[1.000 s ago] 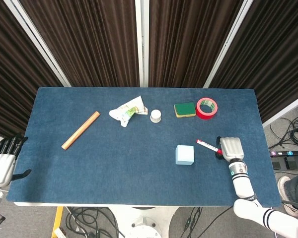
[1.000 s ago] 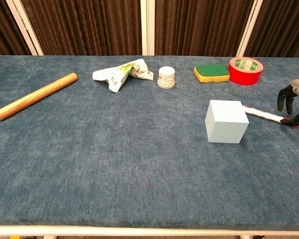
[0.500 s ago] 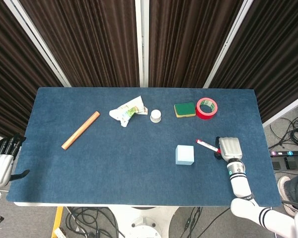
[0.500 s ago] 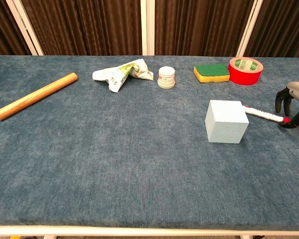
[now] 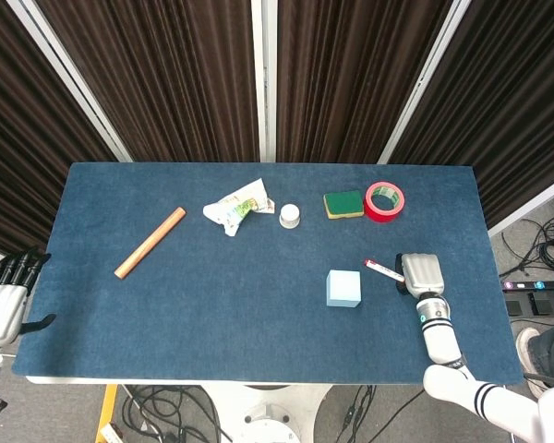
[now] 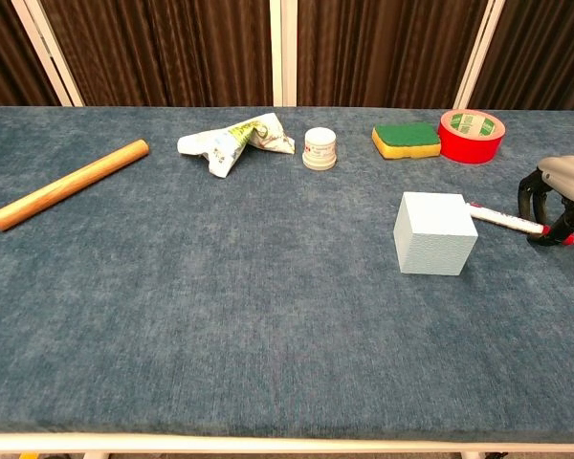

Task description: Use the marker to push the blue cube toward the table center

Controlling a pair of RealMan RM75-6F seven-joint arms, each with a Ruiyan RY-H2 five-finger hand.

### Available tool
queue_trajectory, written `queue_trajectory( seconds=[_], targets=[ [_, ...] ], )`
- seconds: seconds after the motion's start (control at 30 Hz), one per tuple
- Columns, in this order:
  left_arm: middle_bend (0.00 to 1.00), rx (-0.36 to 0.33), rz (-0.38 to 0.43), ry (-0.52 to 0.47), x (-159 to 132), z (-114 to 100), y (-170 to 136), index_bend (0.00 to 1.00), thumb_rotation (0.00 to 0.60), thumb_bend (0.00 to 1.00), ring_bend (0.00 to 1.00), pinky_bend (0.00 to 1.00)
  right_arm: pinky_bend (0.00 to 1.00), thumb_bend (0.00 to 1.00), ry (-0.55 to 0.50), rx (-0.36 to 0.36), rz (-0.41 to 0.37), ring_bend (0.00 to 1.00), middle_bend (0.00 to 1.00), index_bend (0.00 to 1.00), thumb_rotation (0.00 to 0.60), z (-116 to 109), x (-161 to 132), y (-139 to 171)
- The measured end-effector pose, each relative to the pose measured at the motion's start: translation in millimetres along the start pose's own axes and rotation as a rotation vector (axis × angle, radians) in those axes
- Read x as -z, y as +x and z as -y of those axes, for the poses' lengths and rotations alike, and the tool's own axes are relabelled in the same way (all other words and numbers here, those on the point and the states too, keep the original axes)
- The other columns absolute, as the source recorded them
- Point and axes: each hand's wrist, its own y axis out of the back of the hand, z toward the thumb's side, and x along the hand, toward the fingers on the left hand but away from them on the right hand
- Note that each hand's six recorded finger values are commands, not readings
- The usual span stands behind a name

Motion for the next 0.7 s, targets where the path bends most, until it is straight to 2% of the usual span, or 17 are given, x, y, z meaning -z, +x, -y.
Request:
queue_trajectory(
  seconds=[0.7],
  targets=[
    [0.06,0.018,-0.003,-0.001,1.4,4.8,2.6,0.14,0.6,0.01,0.0,0.1,1.0,0.18,0.024,-0.026,0.01,0.95,0.56,0.57,0.6,6.8,-1.0,-3.2]
  ],
)
